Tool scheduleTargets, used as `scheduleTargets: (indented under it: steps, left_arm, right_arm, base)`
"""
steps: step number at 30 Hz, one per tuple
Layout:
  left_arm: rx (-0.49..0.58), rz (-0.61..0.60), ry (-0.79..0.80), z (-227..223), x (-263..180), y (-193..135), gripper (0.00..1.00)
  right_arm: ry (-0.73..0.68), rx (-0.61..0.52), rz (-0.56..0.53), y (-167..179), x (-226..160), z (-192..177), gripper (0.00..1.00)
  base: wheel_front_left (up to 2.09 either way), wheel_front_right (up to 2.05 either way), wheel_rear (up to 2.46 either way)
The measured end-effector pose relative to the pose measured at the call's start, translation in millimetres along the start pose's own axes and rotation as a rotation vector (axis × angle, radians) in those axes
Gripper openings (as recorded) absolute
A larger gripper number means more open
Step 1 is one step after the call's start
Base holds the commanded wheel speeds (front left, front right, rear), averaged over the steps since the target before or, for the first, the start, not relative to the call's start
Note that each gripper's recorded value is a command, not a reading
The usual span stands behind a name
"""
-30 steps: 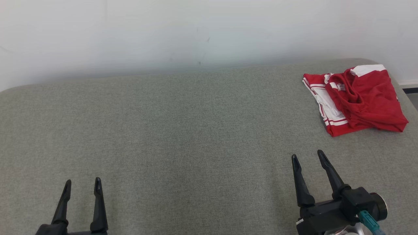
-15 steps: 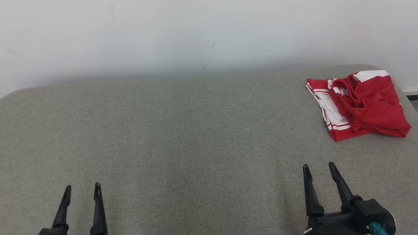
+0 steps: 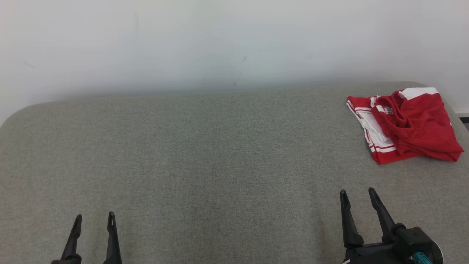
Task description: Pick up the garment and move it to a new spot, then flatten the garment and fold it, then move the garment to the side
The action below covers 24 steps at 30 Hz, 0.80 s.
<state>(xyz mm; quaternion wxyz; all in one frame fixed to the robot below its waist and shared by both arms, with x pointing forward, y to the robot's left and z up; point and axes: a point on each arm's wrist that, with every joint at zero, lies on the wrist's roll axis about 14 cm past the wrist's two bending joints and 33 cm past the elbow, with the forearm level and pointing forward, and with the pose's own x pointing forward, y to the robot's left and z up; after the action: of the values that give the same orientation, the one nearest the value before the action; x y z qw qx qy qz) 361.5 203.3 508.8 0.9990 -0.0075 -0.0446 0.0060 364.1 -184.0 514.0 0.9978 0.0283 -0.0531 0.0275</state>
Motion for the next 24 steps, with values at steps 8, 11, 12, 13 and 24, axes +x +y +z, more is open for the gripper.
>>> scheduleTargets:
  steps: [8,11,12,13,24]
  left_arm:
    - [0.007,0.005,0.010,-3.1,-1.4,1.4,1.00]
    - [0.009,0.007,0.012,-3.6,-1.3,1.6,1.00]
    - [0.010,0.010,0.013,-3.9,-1.4,2.2,1.00]
    - [0.010,0.011,0.014,-4.3,-1.5,2.4,1.00]
    - [0.006,0.012,0.023,-7.0,-3.9,2.2,0.00]
  right_arm:
    - [0.010,0.001,0.003,1.0,0.7,-3.2,1.00]
    - [0.013,0.002,0.004,1.4,1.2,-4.5,1.00]
    - [0.013,0.002,0.004,1.4,1.3,-4.5,1.00]
    - [0.014,0.002,0.005,1.6,1.4,-4.7,1.00]
    - [0.021,0.003,0.016,5.3,1.8,-6.8,0.00]
  base:
    - [0.00,0.00,0.00]
    - [0.00,0.00,0.00]
    - [0.00,0.00,0.00]
    - [0.00,0.00,0.00]
    - [0.00,0.00,0.00]
